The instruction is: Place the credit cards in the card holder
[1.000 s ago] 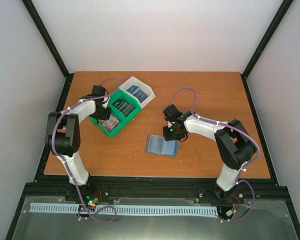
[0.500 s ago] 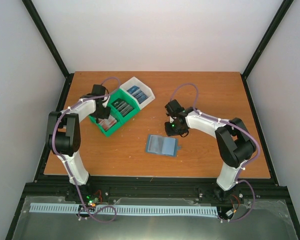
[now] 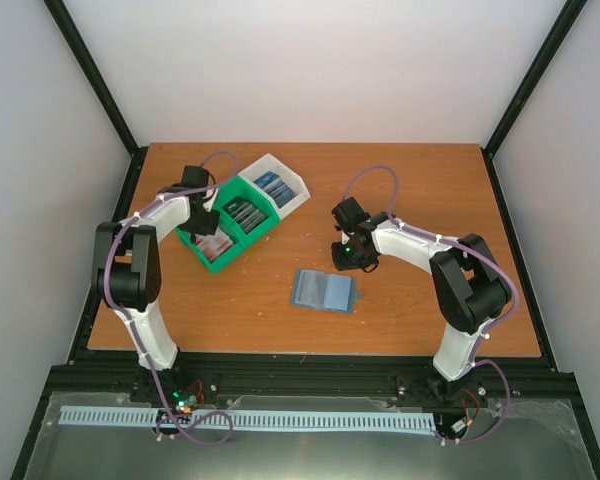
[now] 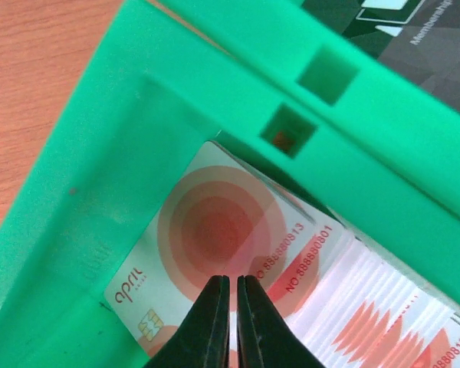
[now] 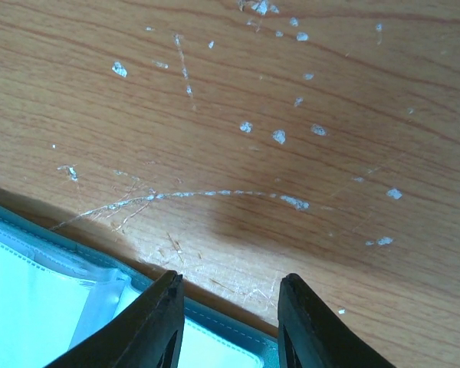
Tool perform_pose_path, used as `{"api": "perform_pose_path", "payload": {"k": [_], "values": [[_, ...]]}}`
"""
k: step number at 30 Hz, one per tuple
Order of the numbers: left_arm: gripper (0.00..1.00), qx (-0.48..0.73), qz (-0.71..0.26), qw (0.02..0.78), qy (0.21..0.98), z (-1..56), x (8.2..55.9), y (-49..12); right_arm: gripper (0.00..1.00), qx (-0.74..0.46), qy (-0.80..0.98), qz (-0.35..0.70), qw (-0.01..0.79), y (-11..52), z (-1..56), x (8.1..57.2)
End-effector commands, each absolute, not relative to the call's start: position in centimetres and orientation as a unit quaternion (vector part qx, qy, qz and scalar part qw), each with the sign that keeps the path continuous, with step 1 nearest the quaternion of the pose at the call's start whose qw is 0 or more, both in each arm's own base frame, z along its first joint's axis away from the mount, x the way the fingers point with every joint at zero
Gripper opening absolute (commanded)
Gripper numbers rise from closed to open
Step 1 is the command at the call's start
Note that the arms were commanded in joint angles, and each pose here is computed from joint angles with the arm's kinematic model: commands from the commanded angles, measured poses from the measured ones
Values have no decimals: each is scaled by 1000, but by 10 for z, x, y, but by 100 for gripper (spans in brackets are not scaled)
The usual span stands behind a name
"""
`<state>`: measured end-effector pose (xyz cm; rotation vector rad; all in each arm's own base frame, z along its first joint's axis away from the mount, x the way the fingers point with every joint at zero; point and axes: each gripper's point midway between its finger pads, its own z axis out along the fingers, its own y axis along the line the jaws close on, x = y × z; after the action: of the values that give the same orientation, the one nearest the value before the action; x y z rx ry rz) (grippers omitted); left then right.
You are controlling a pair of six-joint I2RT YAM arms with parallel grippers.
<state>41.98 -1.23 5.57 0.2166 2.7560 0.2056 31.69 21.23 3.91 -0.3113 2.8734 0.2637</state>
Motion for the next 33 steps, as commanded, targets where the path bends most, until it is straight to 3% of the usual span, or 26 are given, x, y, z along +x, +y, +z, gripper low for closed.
{"api": "perform_pose_path", "payload": {"k": [1, 10, 17, 33], "values": [[7, 60, 66, 180, 980, 62, 427, -2, 35, -110, 983, 79, 124, 209, 41, 322], [9, 50, 67, 172, 982, 57, 429, 3, 35, -111, 983, 78, 125, 209, 41, 323], [38, 69, 33, 196, 978, 65, 433, -10, 35, -111, 983, 79, 126, 210, 42, 324], [46, -60, 50, 117, 990, 68, 342, 3, 35, -107, 982, 92, 127, 215, 43, 326]]}}
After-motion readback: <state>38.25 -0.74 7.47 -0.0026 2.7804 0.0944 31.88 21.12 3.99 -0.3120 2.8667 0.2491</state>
